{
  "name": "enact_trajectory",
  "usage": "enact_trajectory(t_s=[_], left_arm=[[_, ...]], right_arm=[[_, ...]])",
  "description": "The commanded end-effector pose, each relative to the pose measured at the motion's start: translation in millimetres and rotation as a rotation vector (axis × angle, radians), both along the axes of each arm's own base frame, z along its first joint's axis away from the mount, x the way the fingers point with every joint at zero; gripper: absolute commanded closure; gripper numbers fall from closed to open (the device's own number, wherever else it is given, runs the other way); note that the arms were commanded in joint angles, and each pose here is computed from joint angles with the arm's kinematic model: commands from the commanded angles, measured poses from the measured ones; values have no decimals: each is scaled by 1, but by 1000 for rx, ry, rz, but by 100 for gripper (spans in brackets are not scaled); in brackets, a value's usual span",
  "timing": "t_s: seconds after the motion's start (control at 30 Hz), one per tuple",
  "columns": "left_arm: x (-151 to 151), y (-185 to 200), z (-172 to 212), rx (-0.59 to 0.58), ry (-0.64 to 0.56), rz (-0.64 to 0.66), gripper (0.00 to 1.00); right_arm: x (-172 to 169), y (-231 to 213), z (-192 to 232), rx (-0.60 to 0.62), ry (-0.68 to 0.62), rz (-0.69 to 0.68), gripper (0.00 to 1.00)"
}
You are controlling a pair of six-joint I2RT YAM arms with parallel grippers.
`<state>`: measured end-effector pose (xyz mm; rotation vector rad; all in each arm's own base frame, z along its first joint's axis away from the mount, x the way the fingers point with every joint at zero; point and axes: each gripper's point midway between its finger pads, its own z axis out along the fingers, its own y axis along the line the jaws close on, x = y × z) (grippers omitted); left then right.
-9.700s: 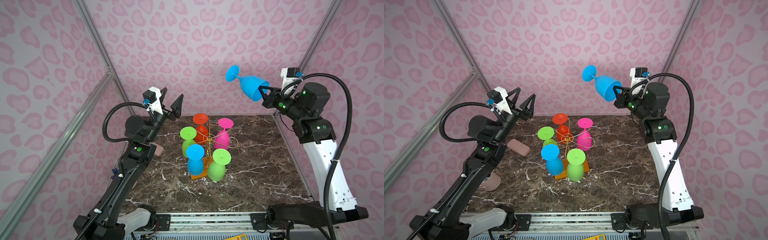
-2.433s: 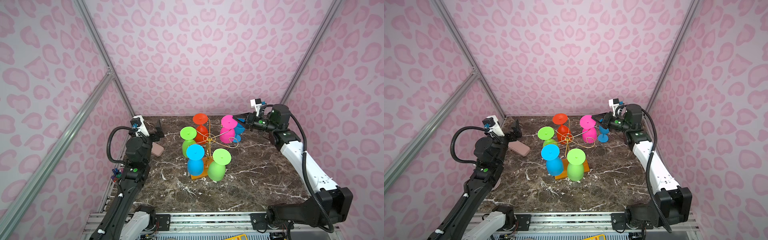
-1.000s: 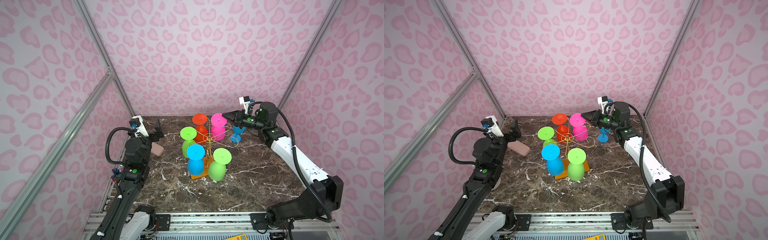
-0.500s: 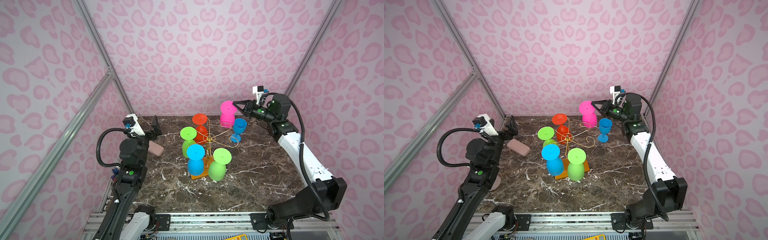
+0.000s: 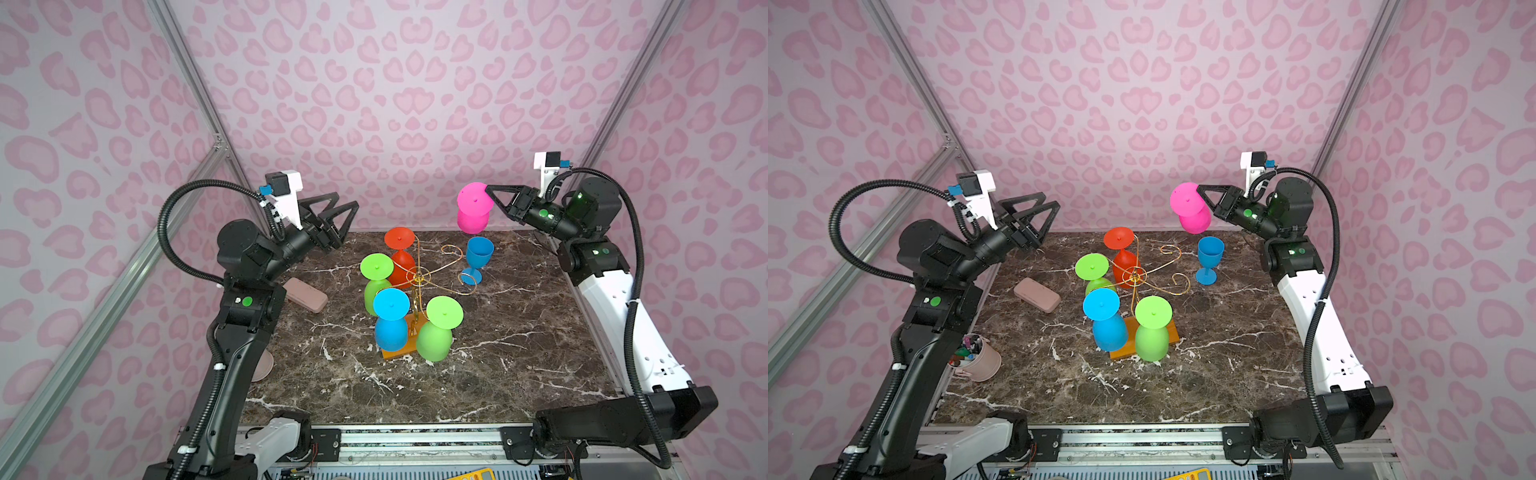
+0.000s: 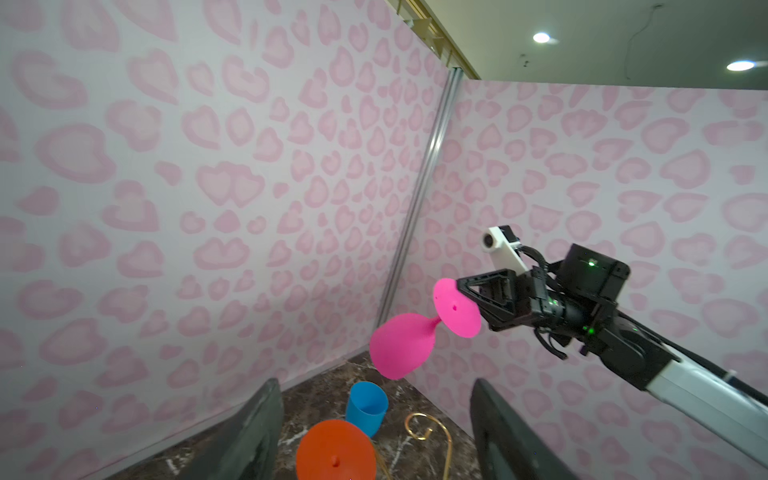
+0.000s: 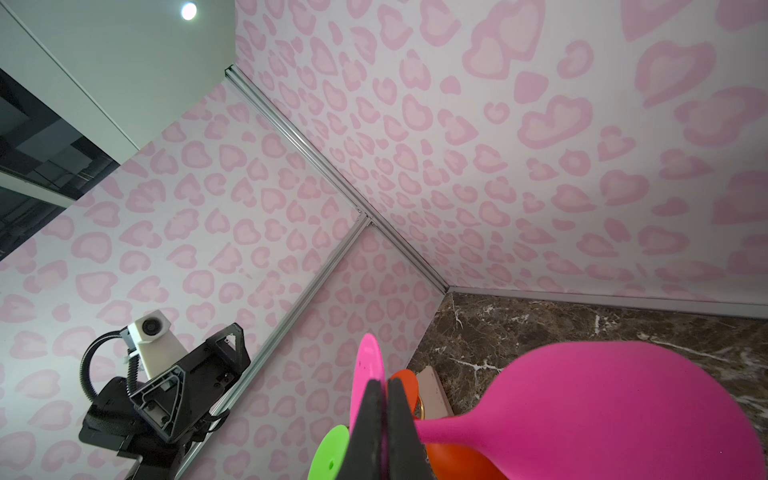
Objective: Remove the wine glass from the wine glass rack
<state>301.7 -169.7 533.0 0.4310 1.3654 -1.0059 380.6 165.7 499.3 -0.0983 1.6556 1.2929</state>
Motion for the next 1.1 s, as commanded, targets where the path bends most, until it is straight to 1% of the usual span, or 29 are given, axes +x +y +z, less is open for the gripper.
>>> enact_trajectory(t_s=[0.0, 0.2, 0.3, 0.43, 0.57, 0.77, 1.07], left_arm=[[-25, -32, 2, 13, 46, -239, 30], [-23, -71, -5, 18, 86, -349, 33], [-19, -89, -3, 0, 118, -397, 37], [-19, -115, 0, -7, 126, -451, 42], [-22, -136, 2, -8, 138, -516, 44], [-21, -152, 3, -15, 160, -567, 45], [-19, -162, 4, -33, 176, -598, 48]], right_arm=[[-14, 2, 17, -34, -93, 14, 100], [-36, 0, 39, -74, -181, 1, 100], [-47, 5, 47, -70, -222, 17, 100], [-56, 16, 55, -66, -251, 46, 100], [-65, 28, 57, -71, -271, 76, 100], [-72, 44, 60, -68, -293, 112, 100], [-75, 60, 61, -60, -304, 144, 100]])
